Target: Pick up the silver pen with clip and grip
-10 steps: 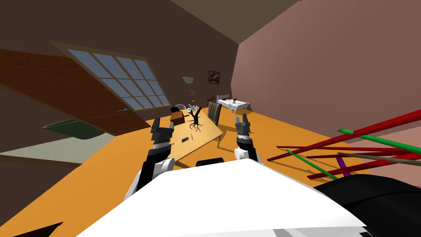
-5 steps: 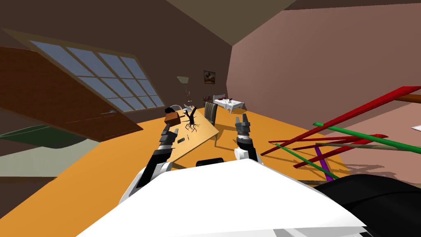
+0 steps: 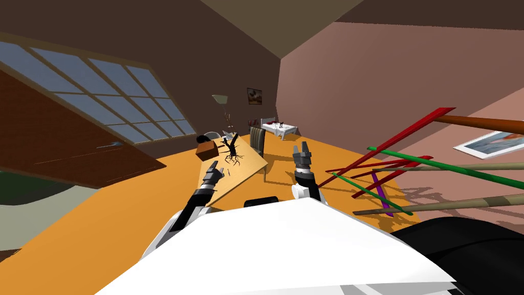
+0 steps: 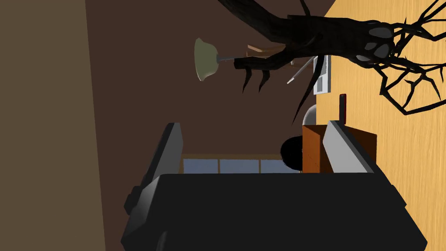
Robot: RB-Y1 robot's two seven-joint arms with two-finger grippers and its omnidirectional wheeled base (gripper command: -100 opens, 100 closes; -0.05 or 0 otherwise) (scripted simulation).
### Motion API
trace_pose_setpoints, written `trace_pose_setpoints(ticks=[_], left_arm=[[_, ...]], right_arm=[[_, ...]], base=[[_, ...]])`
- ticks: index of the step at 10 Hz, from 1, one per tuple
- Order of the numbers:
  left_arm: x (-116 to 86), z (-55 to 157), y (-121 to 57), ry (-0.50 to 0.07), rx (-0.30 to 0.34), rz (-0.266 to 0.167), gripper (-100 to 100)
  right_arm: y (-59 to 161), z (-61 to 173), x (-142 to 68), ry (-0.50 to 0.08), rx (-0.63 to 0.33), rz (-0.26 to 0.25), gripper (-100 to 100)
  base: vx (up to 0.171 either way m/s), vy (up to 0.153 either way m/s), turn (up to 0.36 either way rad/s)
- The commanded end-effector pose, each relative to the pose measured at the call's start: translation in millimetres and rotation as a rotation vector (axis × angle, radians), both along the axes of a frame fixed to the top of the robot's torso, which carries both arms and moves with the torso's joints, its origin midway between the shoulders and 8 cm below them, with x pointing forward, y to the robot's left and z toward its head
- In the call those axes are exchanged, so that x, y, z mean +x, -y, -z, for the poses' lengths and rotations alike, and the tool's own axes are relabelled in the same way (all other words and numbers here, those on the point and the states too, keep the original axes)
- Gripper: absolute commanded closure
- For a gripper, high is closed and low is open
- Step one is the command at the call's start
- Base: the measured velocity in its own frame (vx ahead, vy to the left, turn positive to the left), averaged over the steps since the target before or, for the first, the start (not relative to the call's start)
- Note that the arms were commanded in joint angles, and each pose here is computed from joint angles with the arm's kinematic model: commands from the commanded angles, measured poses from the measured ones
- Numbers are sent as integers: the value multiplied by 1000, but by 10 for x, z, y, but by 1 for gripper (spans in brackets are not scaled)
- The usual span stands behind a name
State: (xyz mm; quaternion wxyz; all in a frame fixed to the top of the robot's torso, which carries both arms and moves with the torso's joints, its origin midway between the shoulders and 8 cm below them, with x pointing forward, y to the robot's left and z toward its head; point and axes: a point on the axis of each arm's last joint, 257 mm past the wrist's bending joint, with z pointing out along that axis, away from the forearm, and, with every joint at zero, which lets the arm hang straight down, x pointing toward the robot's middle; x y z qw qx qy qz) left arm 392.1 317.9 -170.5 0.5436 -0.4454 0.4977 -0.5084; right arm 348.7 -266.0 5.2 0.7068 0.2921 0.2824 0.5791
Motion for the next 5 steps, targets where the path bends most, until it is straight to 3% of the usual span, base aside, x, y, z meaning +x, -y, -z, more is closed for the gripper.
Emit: trace_pose_setpoints(ticks=[1,2,4,5], left_arm=[[-41,301,-95,-94,23,-6,-100],[-41,311,-98,-98,23,-7,-100],[-166,832,-307,-248,63,-22,-100],[-174,871,-325,-259,65,-26,-100]], right_arm=[[0,0,0,0,0,0,0],[0,0,0,0,0,0,0],[0,0,0,0,0,0,0],[0,0,0,0,0,0,0]], base=[[-17,-56,-135],[-10,-35,-79],[-15,-48,-226],[-5,-40,-102]])
